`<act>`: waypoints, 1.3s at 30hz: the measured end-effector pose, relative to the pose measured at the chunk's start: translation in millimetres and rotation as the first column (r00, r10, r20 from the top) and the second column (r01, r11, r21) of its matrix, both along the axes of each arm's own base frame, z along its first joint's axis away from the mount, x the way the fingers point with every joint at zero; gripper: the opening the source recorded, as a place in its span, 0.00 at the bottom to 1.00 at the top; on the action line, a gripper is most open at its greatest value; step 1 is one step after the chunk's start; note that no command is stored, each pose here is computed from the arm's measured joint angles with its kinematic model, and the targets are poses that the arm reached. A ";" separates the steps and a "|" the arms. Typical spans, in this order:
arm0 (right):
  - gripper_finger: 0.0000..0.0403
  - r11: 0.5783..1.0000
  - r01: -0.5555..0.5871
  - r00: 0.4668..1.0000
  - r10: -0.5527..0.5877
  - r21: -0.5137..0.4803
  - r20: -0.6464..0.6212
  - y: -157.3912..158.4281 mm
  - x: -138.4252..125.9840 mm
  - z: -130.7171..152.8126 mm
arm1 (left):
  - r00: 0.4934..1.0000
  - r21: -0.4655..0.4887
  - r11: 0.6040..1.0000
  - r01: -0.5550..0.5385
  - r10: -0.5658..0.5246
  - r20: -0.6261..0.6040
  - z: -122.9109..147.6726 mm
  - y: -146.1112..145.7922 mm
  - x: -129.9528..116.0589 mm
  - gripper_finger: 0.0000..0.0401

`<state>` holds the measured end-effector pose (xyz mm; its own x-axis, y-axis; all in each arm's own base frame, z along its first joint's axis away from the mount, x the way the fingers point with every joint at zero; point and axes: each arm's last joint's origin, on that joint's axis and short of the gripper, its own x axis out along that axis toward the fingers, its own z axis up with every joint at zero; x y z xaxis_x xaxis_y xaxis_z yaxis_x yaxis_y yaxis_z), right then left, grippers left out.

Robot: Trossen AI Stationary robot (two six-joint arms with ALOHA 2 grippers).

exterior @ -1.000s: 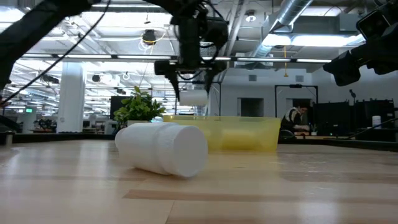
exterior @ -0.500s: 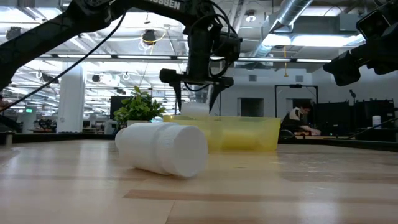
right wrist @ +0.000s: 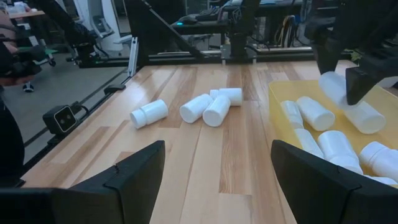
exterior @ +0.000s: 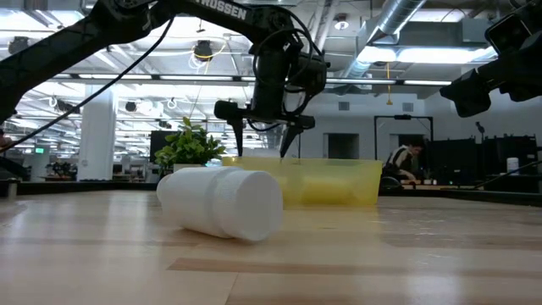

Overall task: Pick and place pill bottles into a basket
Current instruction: Put the white pill bottle into the yellow bin

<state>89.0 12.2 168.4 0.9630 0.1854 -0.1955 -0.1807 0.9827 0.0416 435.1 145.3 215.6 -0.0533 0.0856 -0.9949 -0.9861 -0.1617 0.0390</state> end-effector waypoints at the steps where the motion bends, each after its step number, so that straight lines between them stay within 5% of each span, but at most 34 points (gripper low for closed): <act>1: 0.71 1.000 0.000 1.000 0.000 0.000 0.000 0.0 0.0 0.0 | 1.000 0.001 1.000 0.000 0.000 0.001 -0.2 0.1 0.1 0.84; 24: 0.71 1.000 0.000 1.000 0.000 0.000 0.000 0.0 0.0 0.0 | 1.000 0.056 0.998 -0.018 0.017 0.017 0.0 1.6 2.7 0.85; 39: 0.71 1.000 0.000 1.000 0.000 0.000 0.000 0.0 0.0 0.0 | 1.000 0.053 0.998 -0.016 0.016 0.006 0.0 1.1 1.7 0.99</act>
